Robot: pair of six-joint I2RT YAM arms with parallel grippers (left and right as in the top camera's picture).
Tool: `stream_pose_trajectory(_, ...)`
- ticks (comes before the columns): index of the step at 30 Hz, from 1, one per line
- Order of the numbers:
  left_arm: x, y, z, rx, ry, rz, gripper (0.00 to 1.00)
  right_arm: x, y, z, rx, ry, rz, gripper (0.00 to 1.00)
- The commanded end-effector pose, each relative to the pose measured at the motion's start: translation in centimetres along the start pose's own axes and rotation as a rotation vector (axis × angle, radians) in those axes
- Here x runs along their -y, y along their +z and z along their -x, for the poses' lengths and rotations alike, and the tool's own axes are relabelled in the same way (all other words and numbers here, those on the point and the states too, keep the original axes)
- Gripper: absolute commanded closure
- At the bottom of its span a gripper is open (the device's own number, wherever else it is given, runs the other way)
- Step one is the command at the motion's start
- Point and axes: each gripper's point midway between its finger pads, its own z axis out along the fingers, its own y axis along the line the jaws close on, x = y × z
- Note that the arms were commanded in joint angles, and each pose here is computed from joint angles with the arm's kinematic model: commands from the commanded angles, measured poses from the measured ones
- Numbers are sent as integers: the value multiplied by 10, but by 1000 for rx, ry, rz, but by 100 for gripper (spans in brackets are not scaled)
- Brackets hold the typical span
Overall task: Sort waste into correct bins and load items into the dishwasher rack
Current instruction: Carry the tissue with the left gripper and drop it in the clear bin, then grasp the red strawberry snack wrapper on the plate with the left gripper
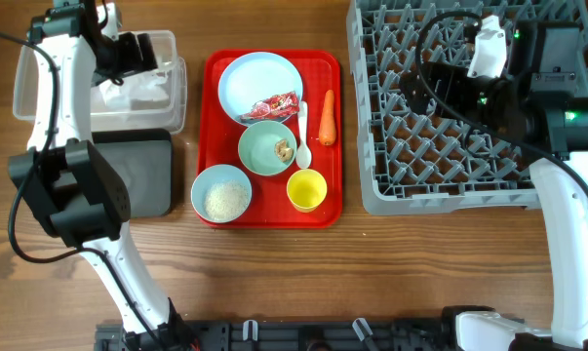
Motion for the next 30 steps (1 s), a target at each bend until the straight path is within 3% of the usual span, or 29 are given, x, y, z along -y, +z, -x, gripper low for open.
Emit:
stream_pose_trajectory(1, 2, -14, 8, 38, 3, -9, 0, -6, 0, 2, -1, 7, 21, 0)
stream_pose_trajectory(7, 7, -71, 21, 147, 21, -4, 0, -6, 0, 0, -7, 10, 19, 0)
stream_pose_trajectory(10, 12, -73, 18, 138, 17, -23, 6, -5, 0, -1, -11, 10, 18, 0)
stream_pose_trajectory(12, 33, -73, 10, 105, 39, -112, 7, -5, 0, -1, -11, 10, 18, 0)
stream_pose_trajectory(14, 78, -76, -5, 71, 201, -280, 6, -5, 0, 0, -9, 9, 17, 0)
stream_pose_trajectory(17, 132, -77, -29, 36, 431, -372, 4, -3, 0, 0, -7, 9, 7, 0)
stream_pose_trajectory(21, 187, -53, -62, -8, 697, -338, 2, -3, 0, 0, -8, 9, 7, 0)
stream_pose_trajectory(24, 201, -24, -76, -49, 761, -265, 0, -3, 0, -2, -13, 12, 5, 0)
stream_pose_trajectory(30, 224, 32, -100, -121, 827, -280, 0, -3, 0, -4, -23, 16, 3, 0)
